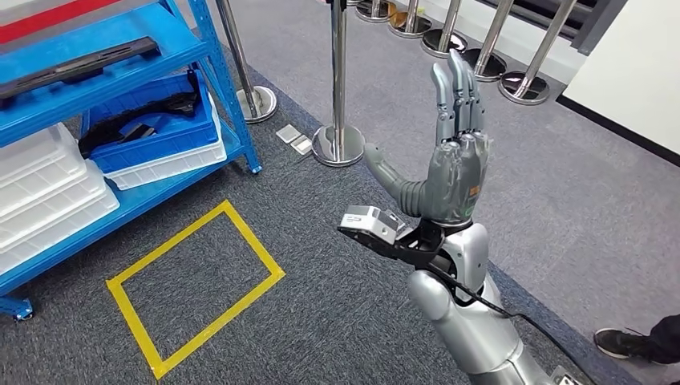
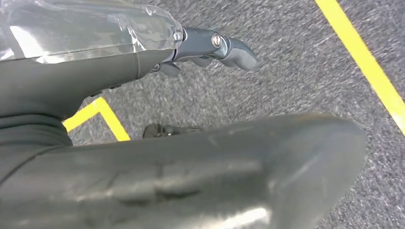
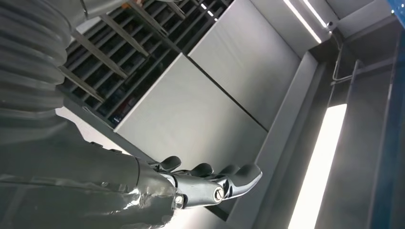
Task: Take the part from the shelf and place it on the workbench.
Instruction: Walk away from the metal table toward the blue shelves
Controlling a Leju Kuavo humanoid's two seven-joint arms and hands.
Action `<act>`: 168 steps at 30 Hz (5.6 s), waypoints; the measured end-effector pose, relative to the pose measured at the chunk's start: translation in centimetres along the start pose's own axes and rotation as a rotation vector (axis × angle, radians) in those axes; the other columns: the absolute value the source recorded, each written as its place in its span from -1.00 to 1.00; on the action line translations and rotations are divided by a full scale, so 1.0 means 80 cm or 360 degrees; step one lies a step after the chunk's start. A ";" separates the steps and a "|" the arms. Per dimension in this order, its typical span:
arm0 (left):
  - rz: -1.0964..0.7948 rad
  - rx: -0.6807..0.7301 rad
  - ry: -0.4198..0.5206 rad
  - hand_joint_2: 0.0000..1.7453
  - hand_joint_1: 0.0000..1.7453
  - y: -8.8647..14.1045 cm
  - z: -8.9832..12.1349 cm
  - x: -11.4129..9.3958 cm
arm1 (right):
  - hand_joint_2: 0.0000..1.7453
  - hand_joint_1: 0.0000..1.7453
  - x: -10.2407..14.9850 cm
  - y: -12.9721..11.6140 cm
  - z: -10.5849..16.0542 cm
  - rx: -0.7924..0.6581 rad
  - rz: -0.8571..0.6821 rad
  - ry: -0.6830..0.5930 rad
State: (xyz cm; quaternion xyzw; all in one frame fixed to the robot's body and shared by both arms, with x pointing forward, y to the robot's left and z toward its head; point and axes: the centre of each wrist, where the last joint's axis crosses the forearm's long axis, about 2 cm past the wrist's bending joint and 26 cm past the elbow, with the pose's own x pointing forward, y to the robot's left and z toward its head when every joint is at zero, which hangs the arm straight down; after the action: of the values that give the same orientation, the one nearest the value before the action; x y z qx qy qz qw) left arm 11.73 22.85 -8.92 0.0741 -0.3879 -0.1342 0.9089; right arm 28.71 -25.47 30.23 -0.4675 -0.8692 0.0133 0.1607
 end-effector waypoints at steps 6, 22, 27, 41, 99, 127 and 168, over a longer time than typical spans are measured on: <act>-0.0008 -0.0001 -0.0004 -1.00 -1.00 0.002 -0.002 0.002 | 1.00 -1.00 0.000 -0.001 0.000 -0.0005 0.0002 -0.0007; -0.0008 0.0004 0.0004 -1.00 -1.00 0.002 -0.002 0.003 | 1.00 -1.00 -0.003 -0.002 -0.003 -0.0019 0.0017 0.0010; -0.0008 0.0003 -0.0001 -1.00 -1.00 0.002 -0.002 0.003 | 1.00 -1.00 -0.003 -0.003 -0.002 -0.0015 0.0035 0.0023; 0.0019 -0.0111 -0.0046 -1.00 -1.00 0.001 -0.002 0.002 | -1.00 -1.00 -0.004 -0.006 -0.001 -0.0016 0.0046 0.0033; 0.0025 -0.0188 -0.0056 -1.00 -1.00 0.011 -0.007 0.004 | 1.00 -1.00 -0.004 -0.012 -0.001 -0.0019 0.0086 0.0035; 0.0014 -0.0248 -0.0080 -1.00 -1.00 0.017 -0.011 0.007 | -1.00 -1.00 -0.004 -0.018 -0.004 -0.0038 0.0119 0.0020; -0.0008 -0.0181 -0.0066 -1.00 -1.00 0.014 -0.009 0.005 | -1.00 -1.00 -0.007 -0.022 -0.011 -0.0056 0.0122 0.0005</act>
State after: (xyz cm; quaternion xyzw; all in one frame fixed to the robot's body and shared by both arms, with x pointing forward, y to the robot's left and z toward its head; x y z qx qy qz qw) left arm 12.69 23.80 -8.86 0.0204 -0.3983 -0.1598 0.9030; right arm 27.84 -26.99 31.22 -0.5031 -0.8505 0.0033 0.1532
